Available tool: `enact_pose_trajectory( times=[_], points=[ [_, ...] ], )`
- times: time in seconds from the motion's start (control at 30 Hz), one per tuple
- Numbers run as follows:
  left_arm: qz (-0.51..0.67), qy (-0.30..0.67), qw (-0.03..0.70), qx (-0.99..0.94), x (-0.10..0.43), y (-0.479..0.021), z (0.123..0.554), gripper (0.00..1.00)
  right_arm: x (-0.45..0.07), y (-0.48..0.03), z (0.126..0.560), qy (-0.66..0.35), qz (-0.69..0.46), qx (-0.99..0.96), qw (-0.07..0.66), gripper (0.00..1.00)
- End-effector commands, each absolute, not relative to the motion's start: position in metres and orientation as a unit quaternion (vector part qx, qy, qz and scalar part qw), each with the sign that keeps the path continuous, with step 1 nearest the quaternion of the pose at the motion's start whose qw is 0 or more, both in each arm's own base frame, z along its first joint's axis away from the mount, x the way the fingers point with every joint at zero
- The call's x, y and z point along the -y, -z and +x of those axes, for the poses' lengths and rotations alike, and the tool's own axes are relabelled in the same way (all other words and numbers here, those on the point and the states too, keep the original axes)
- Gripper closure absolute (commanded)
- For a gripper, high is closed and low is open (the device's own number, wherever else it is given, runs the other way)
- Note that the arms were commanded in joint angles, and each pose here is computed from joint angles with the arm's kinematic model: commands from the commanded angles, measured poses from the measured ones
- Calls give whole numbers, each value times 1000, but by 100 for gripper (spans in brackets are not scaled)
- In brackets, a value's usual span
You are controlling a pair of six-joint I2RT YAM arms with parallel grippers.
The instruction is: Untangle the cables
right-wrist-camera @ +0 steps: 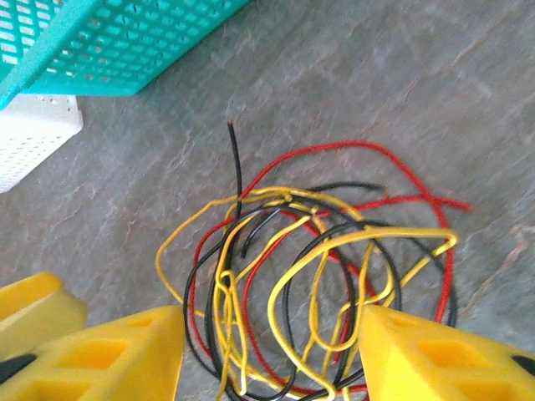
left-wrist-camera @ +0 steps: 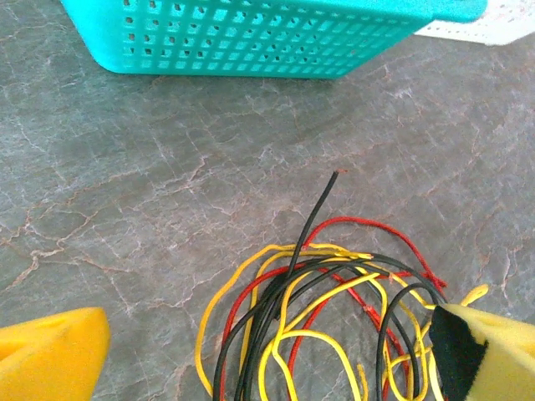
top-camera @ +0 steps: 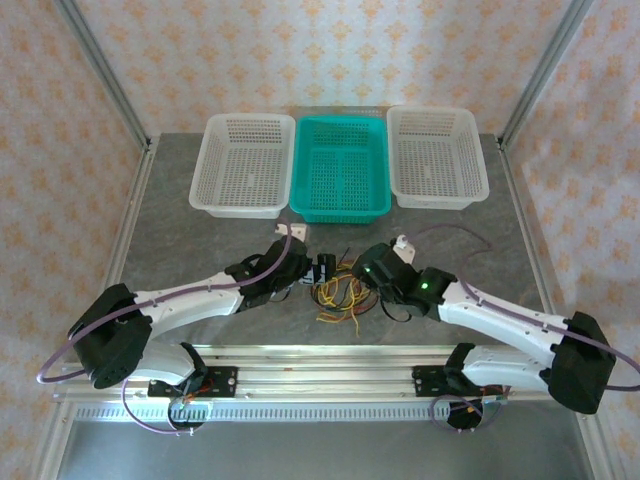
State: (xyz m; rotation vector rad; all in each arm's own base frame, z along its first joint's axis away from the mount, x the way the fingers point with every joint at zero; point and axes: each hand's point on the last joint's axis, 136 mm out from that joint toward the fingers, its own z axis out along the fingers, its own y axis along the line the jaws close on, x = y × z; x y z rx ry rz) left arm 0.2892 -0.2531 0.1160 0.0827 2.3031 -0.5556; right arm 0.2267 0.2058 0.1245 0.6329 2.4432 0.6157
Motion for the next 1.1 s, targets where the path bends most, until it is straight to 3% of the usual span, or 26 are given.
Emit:
enact_pose_trajectory(
  times=[0.0,0.77,1.07],
  points=[
    [58,226,385,-893,257,-118,288,1,-214,-115,224,-239,249,-905,248,46],
    [-22,202,400,-894,231,-110,292,1,-235,-77,249,-207,232,-918,247,54],
    [-25,208,437,-874,220,-123,291,1,-232,-71,258,-198,233,-918,251,66]
  ],
)
